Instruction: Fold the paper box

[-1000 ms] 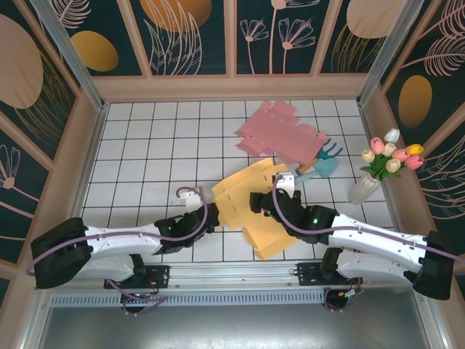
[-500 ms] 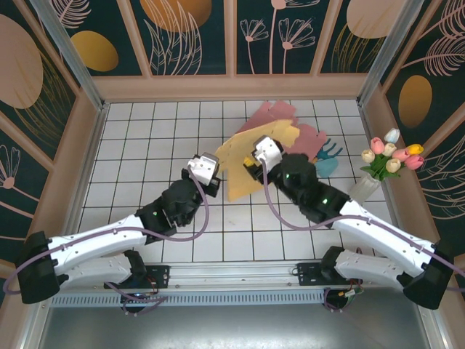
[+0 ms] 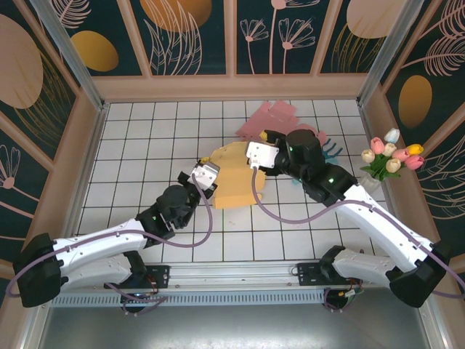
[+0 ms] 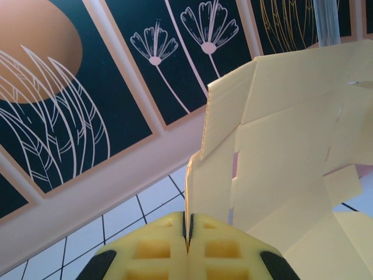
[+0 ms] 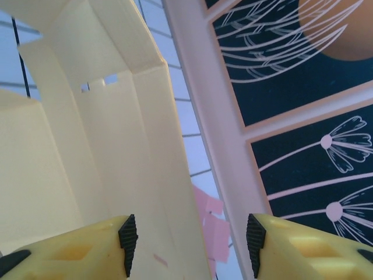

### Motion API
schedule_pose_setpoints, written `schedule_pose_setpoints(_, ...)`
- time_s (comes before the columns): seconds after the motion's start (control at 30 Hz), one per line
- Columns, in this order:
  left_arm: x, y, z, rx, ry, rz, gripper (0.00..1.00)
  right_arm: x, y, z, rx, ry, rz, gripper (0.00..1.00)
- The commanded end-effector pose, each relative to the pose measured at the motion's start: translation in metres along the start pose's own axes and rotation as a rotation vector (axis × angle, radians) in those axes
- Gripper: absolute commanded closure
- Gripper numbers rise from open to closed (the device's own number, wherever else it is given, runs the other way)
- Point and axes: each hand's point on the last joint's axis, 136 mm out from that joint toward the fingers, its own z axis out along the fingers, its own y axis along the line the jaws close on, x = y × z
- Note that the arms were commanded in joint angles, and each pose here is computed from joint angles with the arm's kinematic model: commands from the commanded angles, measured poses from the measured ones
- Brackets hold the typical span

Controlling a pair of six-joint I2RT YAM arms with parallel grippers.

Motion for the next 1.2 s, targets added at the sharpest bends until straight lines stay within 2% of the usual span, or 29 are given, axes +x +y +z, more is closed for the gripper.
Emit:
schedule_pose_setpoints(0.0, -0.015, 0.005, -0.001, -0.009, -0.048, -0.022, 1.0, 0.02, 0.007, -0.005, -0.08, 0.076, -0.083, 0.44)
schedule_pose_setpoints(0.17, -0.012, 0.0, 0.0, 0.008, -0.041, -0.02, 1.0, 0.04, 0.007, -0.003, -0.106, 0.126, -0.081, 0.45)
schedule_pose_setpoints(0.5, -0.009, -0.006, 0.003, 0.031, -0.033, -0.01, 1.0, 0.059, 0.003, 0.002, -0.099, 0.169, -0.09, 0.49)
schedule_pose_setpoints(0.87, -0.013, -0.015, -0.007, 0.112, -0.082, -0.027, 1.0, 0.066, -0.004, 0.008, -0.112, 0.113, -0.076, 0.5)
schedule_pose_setpoints(1.03, -0.015, -0.014, -0.009, 0.114, -0.093, -0.033, 1.0, 0.068, 0.004, 0.01, -0.167, 0.104, -0.047, 0.67)
schedule_pose_setpoints(1.17, -0.013, -0.016, -0.008, 0.118, -0.085, -0.026, 1.0, 0.064, 0.006, 0.008, -0.187, 0.085, -0.03, 0.71)
